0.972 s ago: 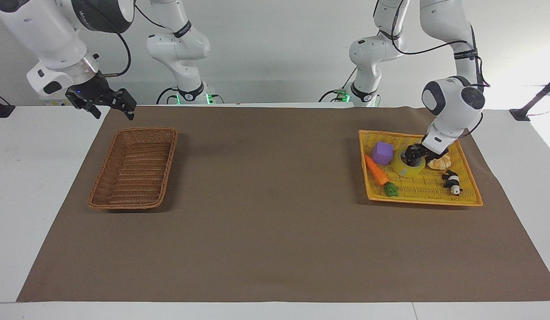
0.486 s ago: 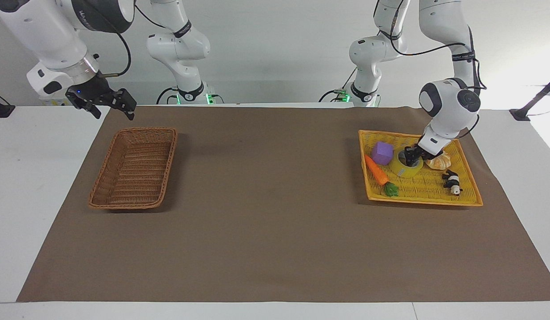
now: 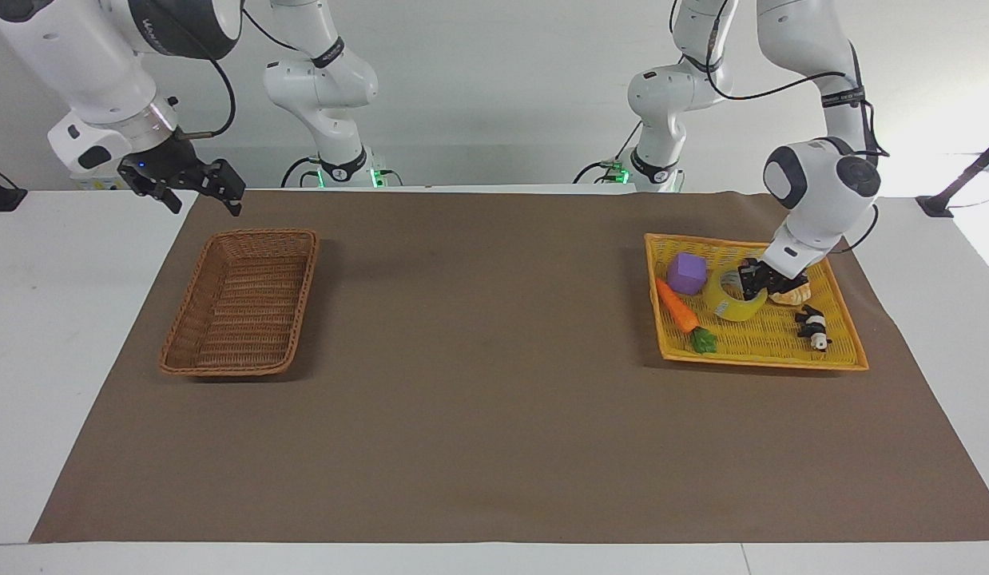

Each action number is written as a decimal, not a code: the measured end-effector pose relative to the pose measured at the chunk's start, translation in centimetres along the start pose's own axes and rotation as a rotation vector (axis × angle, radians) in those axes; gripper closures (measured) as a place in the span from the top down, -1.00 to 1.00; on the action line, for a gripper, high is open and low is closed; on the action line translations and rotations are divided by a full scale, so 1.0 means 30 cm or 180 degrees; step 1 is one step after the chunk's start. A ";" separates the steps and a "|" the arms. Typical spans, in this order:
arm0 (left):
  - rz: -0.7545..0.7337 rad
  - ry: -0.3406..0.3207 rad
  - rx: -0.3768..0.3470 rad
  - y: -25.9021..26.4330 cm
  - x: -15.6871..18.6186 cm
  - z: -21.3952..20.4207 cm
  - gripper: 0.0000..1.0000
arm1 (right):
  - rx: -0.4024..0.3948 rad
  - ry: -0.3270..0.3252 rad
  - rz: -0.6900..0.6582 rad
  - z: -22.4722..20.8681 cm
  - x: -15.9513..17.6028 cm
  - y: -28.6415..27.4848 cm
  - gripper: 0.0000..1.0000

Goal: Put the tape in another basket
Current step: 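Lift the yellow tape roll with the left gripper toward the table center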

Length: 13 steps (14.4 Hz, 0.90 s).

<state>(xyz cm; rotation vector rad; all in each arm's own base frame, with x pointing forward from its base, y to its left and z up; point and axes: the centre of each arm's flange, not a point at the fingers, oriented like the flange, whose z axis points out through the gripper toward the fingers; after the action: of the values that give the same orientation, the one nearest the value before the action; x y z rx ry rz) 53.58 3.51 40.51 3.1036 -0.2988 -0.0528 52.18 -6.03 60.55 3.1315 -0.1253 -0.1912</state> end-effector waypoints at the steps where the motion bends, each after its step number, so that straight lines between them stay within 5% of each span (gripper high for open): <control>1: -0.0037 0.0005 -0.0023 0.020 0.058 -0.109 -0.56 | 0.0000 0.0000 0.0000 0.000 0.000 0.000 0.98; 3: -0.0255 0.0140 -0.0102 0.154 0.170 -0.281 -0.56 | 0.0000 0.0000 0.0000 0.000 0.000 0.000 0.98; 6: -0.0659 0.0309 -0.0348 0.581 0.289 -0.388 -0.56 | 0.0000 0.0000 0.0000 0.000 0.000 0.000 0.98; 10: -0.0963 0.0233 -0.0671 1.135 0.251 -0.395 -0.56 | 0.0000 0.0000 0.0000 0.000 0.000 0.000 0.98; 13: -0.0788 0.0211 -0.0698 1.324 0.185 -0.387 -0.56 | 0.0000 0.0000 0.0000 0.000 0.000 0.000 0.98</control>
<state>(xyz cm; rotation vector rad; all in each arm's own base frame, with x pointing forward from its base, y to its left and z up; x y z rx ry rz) 51.88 -36.31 52.97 2.8974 0.0887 0.0126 52.18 -6.03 60.55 3.1315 -0.1253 -0.1912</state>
